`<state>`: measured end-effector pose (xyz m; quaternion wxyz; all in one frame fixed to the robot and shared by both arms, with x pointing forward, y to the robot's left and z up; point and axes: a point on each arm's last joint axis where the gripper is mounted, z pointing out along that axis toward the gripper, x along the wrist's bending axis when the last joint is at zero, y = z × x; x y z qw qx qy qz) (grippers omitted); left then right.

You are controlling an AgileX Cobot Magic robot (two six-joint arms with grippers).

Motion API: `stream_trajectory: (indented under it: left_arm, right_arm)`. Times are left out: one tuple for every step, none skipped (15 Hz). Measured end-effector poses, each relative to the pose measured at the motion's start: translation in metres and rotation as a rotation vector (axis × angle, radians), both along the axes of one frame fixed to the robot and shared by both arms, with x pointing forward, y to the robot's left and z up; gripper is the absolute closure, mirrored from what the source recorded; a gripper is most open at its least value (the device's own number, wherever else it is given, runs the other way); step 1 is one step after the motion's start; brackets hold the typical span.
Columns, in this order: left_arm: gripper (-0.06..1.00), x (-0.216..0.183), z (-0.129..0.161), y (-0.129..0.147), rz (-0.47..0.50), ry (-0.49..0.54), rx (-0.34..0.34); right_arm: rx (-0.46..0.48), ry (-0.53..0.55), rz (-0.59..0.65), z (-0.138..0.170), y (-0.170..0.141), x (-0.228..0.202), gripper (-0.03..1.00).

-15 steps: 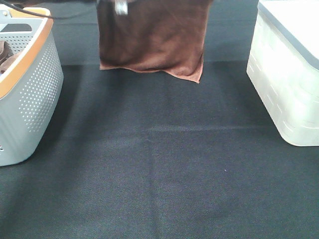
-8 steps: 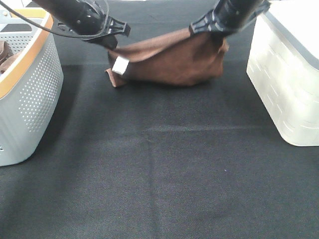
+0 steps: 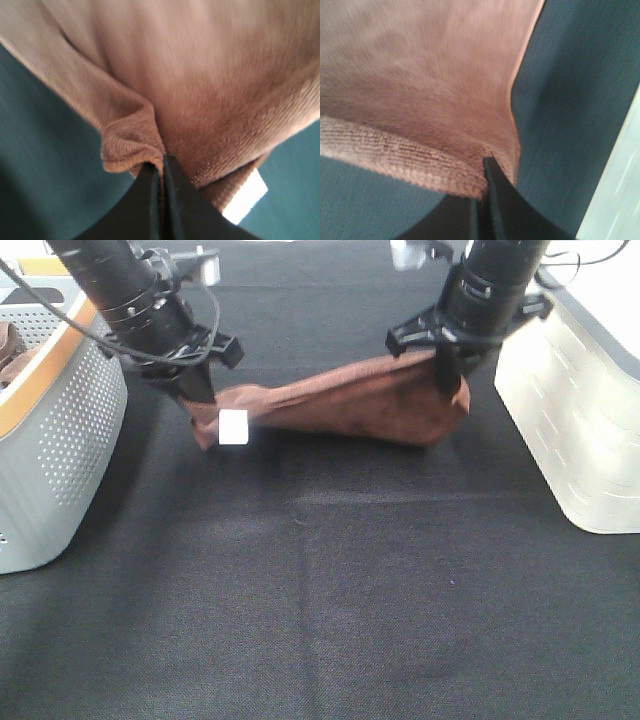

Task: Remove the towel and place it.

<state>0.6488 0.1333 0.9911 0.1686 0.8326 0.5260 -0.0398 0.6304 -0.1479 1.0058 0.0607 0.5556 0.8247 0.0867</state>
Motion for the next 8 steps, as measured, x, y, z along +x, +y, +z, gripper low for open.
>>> stream_trajectory:
  left_arm:
    - [0.94, -0.004, -0.001, 0.001, -0.013, 0.037, 0.013]
    - [0.94, -0.007, -0.001, 0.002, -0.023, 0.068, 0.022]
    - [0.94, -0.007, -0.001, 0.002, -0.025, 0.074, 0.026]
    - [0.94, -0.007, -0.003, 0.002, -0.028, 0.081, 0.033]
    - [0.94, -0.007, -0.004, 0.003, -0.029, 0.083, 0.035]
    - [0.94, -0.007, -0.004, 0.003, -0.030, 0.085, 0.036]
    - [0.94, -0.007, -0.004, 0.003, -0.030, 0.085, 0.036]
    - [0.94, -0.007, -0.004, 0.003, -0.030, 0.086, 0.037]
  right_arm:
    - [-0.001, 0.043, -0.003, -0.005, 0.001, -0.002, 0.97]
    - [0.001, 0.069, -0.004, -0.008, 0.002, -0.004, 0.97]
    - [0.000, 0.083, -0.003, -0.009, 0.002, -0.005, 0.97]
    - [-0.002, 0.105, -0.004, -0.012, 0.002, -0.007, 0.97]
    - [-0.003, 0.128, -0.005, -0.015, 0.002, -0.010, 0.97]
    - [-0.007, 0.161, -0.007, -0.021, 0.001, -0.014, 0.97]
    - [-0.007, 0.161, -0.007, -0.021, 0.001, -0.014, 0.97]
    - [-0.010, 0.185, -0.010, -0.026, 0.000, -0.017, 0.97]
